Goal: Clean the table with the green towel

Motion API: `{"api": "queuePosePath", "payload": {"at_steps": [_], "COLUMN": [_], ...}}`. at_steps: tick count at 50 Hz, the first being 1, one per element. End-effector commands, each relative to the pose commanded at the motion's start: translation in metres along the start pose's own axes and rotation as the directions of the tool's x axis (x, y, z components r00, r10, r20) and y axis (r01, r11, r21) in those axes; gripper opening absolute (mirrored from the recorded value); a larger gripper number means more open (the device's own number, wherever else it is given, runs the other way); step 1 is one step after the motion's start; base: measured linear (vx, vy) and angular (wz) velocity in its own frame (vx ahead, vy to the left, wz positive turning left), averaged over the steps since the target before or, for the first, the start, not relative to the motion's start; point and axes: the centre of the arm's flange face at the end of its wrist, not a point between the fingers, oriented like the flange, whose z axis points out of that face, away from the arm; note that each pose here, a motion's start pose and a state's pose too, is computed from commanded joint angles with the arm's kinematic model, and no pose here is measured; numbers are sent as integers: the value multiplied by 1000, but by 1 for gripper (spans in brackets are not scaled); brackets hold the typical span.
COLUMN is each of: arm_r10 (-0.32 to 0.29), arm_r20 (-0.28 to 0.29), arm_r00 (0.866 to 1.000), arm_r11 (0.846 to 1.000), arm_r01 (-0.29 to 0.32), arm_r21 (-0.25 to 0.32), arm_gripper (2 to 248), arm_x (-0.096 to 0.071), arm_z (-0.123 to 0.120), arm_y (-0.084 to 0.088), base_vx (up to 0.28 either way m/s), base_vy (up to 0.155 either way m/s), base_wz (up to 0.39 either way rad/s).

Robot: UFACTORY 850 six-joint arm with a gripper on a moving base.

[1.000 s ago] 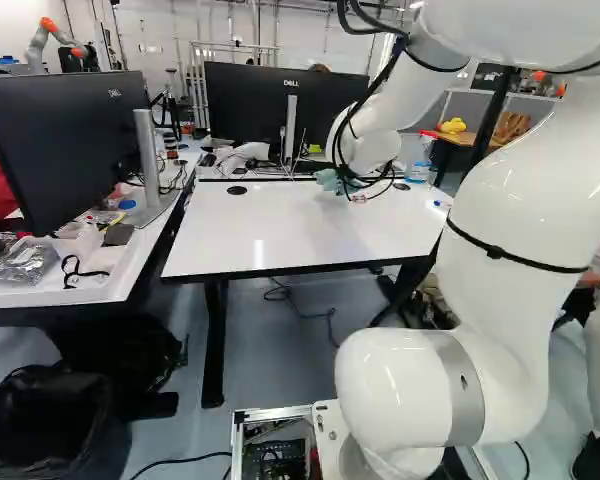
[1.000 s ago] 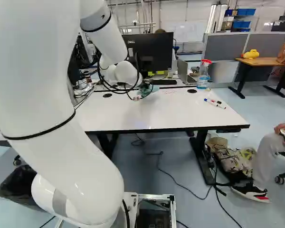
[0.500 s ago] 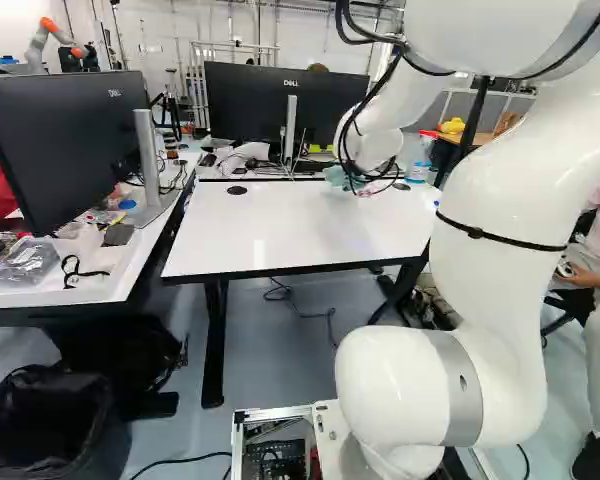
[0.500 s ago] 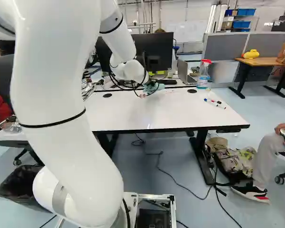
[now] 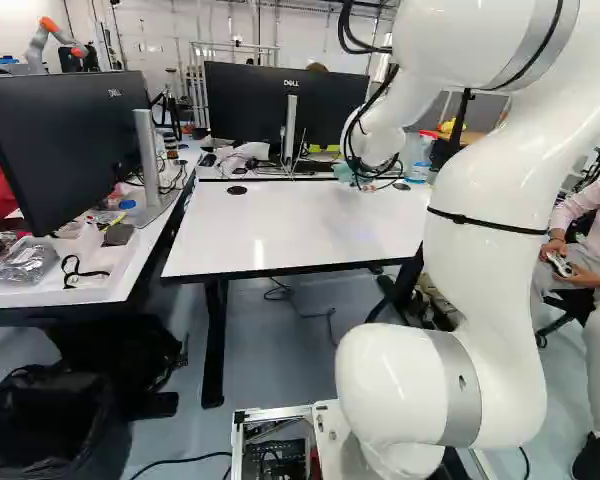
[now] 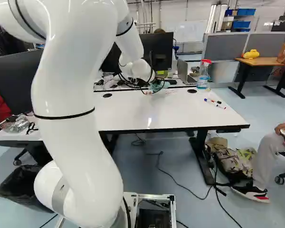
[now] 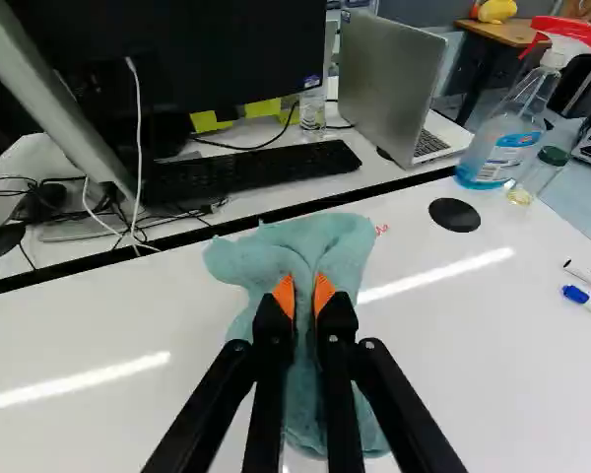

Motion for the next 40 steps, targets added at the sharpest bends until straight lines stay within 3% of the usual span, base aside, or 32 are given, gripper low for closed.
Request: {"api": "queuePosePath", "payload": {"at_steps": [29,40], "arm_r10": [15,13], "arm_r20": [-33,-47], "arm_r00": [999,999], "arm_r11": [1000,1000], "arm_r01": [-15,-14], "arm_r21": [-24,-22], "arm_gripper": [42,42], "arm_x": [25,34], "arm_z": [53,72], "arm_y": [18,17], "base_vx": [0,0], "base_vy": [0,0], "base_wz": [0,0]}}
